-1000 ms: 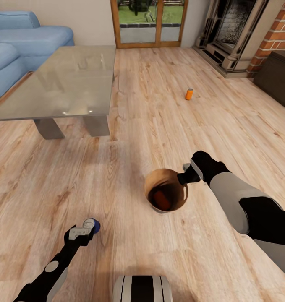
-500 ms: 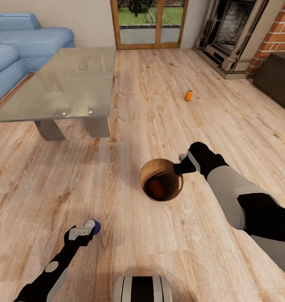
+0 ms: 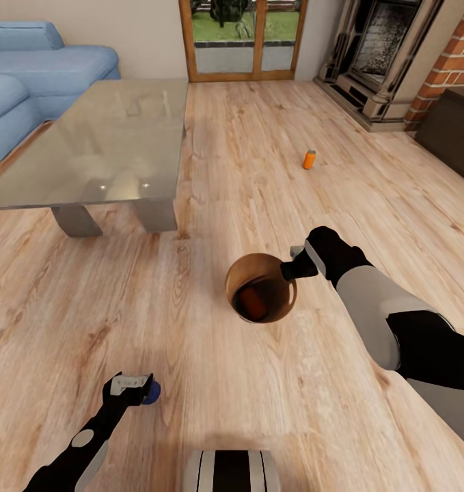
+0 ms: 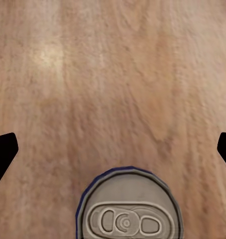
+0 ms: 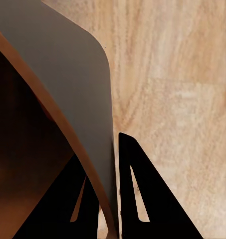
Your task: Put the three can of soda from the living room inside the tash can in the kitchen.
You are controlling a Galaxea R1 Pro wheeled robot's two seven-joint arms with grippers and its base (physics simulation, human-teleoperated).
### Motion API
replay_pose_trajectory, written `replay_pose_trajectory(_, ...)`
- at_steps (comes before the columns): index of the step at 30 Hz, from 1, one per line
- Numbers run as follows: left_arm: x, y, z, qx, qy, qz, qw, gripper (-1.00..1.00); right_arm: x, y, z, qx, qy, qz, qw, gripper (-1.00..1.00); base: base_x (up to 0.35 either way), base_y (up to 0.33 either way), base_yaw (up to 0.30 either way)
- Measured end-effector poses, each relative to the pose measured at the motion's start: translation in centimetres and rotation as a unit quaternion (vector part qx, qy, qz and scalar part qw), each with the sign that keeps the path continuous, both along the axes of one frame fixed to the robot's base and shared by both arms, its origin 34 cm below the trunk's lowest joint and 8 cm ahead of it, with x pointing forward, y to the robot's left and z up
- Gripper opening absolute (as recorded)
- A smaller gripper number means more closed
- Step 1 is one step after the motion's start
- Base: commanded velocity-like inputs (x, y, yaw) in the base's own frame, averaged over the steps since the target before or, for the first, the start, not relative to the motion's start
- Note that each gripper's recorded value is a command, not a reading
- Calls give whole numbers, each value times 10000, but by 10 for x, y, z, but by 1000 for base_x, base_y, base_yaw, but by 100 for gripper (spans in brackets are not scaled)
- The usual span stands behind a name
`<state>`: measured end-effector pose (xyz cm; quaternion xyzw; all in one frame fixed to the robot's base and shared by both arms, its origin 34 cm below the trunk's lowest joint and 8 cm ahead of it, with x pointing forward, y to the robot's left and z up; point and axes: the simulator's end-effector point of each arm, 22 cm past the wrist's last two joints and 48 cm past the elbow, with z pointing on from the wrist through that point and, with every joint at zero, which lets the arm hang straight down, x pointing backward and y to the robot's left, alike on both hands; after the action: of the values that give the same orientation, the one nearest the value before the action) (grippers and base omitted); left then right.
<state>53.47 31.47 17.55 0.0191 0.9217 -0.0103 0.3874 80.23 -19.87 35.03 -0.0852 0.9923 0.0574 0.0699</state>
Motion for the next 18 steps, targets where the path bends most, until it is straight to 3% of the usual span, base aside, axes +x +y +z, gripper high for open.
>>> replay_pose_trajectory(8, 0, 0, 0, 1, 8, 12, 10000, 100, 0, 0, 0, 4, 3, -6, 10000, -100, 25, 0, 0)
replay_pose_trajectory(18, -13, 0, -21, 1, 155, 4, 9999, 100, -8, 0, -29, 0, 154, -4, 9999, -100, 1, 0, 0)
